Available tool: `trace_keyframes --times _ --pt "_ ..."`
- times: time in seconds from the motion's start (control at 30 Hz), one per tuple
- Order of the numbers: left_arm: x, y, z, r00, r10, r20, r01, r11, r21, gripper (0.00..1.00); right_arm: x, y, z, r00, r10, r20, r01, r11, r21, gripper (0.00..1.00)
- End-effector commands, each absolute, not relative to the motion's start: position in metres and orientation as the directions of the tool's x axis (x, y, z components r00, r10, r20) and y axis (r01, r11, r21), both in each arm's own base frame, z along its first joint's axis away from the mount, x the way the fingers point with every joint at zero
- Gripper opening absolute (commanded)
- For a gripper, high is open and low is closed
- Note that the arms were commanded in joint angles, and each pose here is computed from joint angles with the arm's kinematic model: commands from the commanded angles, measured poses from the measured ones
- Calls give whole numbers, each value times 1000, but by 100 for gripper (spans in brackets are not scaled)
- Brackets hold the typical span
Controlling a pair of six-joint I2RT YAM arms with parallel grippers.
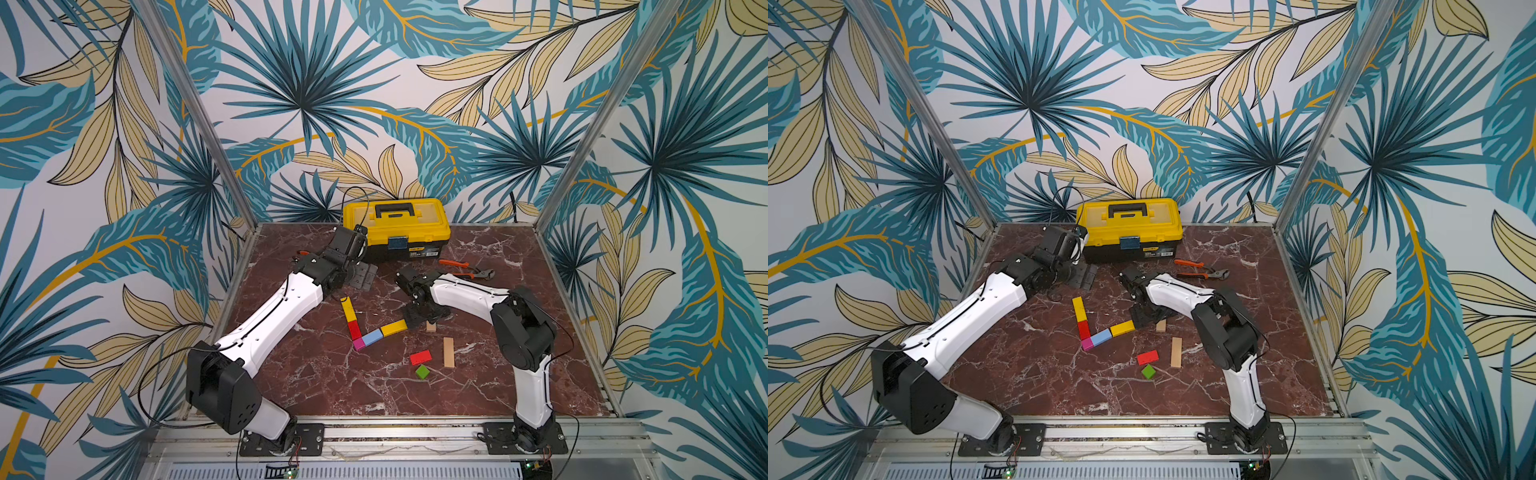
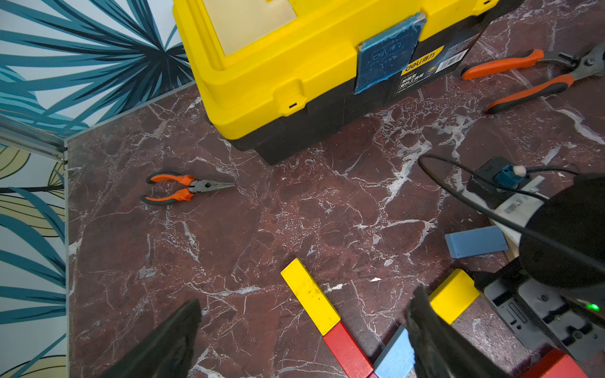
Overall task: Assemble the letter v with building blocks
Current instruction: Assemble the building block at the center of the board.
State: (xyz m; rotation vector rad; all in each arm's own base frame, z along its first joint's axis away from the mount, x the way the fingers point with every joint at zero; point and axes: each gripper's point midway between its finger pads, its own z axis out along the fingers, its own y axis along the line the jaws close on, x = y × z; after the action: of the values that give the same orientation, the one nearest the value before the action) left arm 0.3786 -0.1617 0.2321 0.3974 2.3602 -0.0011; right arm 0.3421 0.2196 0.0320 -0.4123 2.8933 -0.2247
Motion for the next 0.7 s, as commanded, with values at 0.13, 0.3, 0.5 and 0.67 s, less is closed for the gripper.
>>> trace_keyframes --times 0.13,0.3,0.5,0.67 --pt "380 -159 228 -690 284 -666 281 953 114 99 343 228 26 -937 -307 -169 -279 945 -169 93" --pt "380 -159 228 -689 283 -667 281 953 114 99 343 229 26 -936 -310 -167 -283 944 -169 93" --pt "380 -159 228 -689 283 -667 282 953 114 99 344 230 26 -934 -314 -170 -286 943 -170 93" --pt "381 -160 228 -690 283 -666 284 952 111 99 348 228 28 -931 -323 -170 -290 938 -191 93"
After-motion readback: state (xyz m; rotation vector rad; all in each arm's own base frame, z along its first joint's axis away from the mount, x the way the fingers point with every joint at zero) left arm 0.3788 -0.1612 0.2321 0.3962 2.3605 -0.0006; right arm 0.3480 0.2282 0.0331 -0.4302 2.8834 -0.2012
